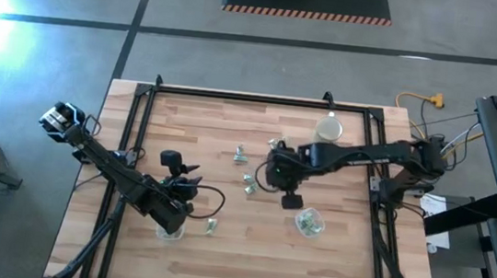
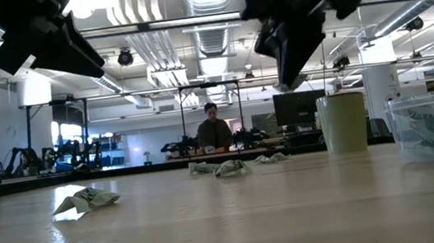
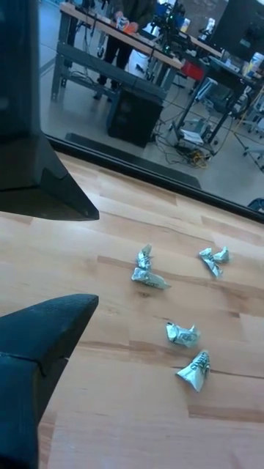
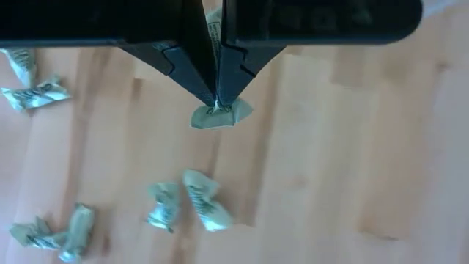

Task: Pick and place Stevia / Truvia into bins
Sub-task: Put the stevia packet into the right transparent container

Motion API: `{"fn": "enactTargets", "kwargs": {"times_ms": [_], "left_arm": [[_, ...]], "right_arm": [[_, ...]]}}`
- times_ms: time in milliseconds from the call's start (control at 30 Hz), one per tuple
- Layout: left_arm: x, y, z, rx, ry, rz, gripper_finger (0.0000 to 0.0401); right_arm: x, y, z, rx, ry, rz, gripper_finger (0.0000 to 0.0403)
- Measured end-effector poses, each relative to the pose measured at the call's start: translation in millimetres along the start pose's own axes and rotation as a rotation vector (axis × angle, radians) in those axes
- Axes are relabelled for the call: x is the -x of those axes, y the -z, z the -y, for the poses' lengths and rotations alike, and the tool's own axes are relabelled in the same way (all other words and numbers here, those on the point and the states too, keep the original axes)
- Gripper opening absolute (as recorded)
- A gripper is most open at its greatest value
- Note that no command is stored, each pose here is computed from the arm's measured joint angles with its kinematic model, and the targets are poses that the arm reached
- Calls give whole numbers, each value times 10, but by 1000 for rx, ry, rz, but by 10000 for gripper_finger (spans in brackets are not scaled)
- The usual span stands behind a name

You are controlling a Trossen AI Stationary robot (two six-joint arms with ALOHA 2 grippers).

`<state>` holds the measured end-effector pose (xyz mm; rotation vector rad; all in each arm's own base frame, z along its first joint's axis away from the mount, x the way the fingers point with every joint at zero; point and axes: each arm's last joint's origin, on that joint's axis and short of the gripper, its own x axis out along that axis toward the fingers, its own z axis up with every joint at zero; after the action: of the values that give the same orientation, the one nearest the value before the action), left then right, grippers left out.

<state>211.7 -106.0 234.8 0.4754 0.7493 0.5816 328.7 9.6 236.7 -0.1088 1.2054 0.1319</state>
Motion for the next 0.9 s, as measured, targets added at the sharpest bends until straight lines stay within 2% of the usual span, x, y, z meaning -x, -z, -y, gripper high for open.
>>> {"fn": "enactTargets", "kwargs": {"times_ms": [267,500,700,900], "left_arm": [[0,-7,3,8,2,4,157],[1,-43,21,4,13,27,157],[3,-93,42,-6,26,58,157],[4,-116,48,0,25,74,157]], "right_arm": [[143,132,-444,-22,-48,22,9],[127,399,-797,-95,-80,-23,9],[106,664,-978,-204,-91,-64,9],[79,847,-1060,-263,-33,-49,9]]}}
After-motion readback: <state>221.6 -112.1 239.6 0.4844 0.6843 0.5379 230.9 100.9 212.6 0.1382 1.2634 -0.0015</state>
